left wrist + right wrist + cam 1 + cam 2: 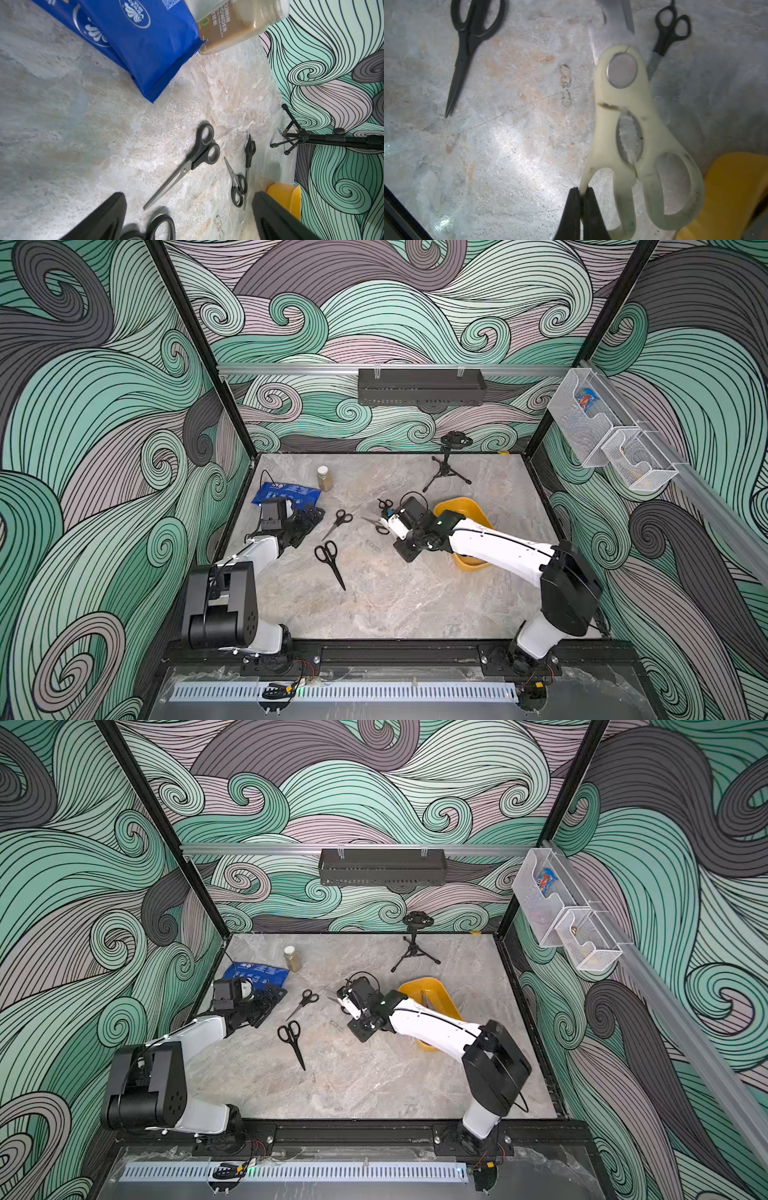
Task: Put the scissors into the storage box
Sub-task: Pick up the scissors from the center of the board, then place the scissors in the storage box.
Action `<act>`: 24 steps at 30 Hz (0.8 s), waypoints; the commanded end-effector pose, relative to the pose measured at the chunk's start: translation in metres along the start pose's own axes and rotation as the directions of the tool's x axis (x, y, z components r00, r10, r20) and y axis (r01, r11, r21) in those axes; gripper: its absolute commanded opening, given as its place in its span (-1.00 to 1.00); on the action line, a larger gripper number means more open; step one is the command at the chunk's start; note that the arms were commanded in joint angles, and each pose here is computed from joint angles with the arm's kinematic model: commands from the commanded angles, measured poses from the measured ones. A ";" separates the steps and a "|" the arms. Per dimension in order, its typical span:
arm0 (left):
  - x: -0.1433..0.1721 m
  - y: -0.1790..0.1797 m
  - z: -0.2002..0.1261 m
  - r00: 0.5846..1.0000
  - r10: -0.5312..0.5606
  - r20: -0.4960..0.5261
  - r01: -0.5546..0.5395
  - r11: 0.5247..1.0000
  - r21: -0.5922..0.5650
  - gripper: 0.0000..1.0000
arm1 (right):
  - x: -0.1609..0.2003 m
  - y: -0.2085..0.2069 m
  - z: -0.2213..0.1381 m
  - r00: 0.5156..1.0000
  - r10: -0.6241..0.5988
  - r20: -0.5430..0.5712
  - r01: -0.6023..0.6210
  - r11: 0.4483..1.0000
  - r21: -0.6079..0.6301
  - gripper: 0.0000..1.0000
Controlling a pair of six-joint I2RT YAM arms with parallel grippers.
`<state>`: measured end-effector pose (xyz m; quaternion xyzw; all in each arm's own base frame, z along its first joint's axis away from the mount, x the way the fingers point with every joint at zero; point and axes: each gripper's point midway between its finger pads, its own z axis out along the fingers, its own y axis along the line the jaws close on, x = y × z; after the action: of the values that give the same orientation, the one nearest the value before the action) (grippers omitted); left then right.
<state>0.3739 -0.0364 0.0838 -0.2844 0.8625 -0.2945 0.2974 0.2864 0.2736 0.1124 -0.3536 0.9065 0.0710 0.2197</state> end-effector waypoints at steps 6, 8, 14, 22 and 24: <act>0.029 -0.047 0.011 0.985 0.143 -0.091 -0.131 0.982 0.134 0.96 | -0.009 -0.103 -0.052 0.939 0.298 0.173 -0.325 0.931 0.164 -1.00; 0.041 -0.059 0.017 0.972 0.195 -0.132 -0.175 0.973 0.150 0.95 | -0.001 -0.122 -0.057 0.909 0.373 0.186 -0.404 0.897 0.179 -1.00; 0.083 -0.091 0.032 0.905 0.344 -0.252 -0.301 0.934 0.192 0.95 | 0.038 -0.153 -0.051 0.841 0.523 0.137 -0.541 0.818 0.198 -1.00; 0.112 -0.097 0.045 0.847 0.432 -0.309 -0.404 0.902 0.152 0.95 | 0.087 -0.144 -0.031 0.820 0.571 0.034 -0.567 0.802 0.189 -1.00; 0.110 -0.094 0.045 0.851 0.427 -0.306 -0.406 0.904 0.132 0.95 | 0.099 -0.141 -0.025 0.815 0.579 0.009 -0.569 0.798 0.200 -1.00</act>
<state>0.3594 -0.1957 0.0858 -0.0289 0.9202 -0.3240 0.2178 0.3130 0.1014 0.0921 -0.0498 0.9793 0.0240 0.1946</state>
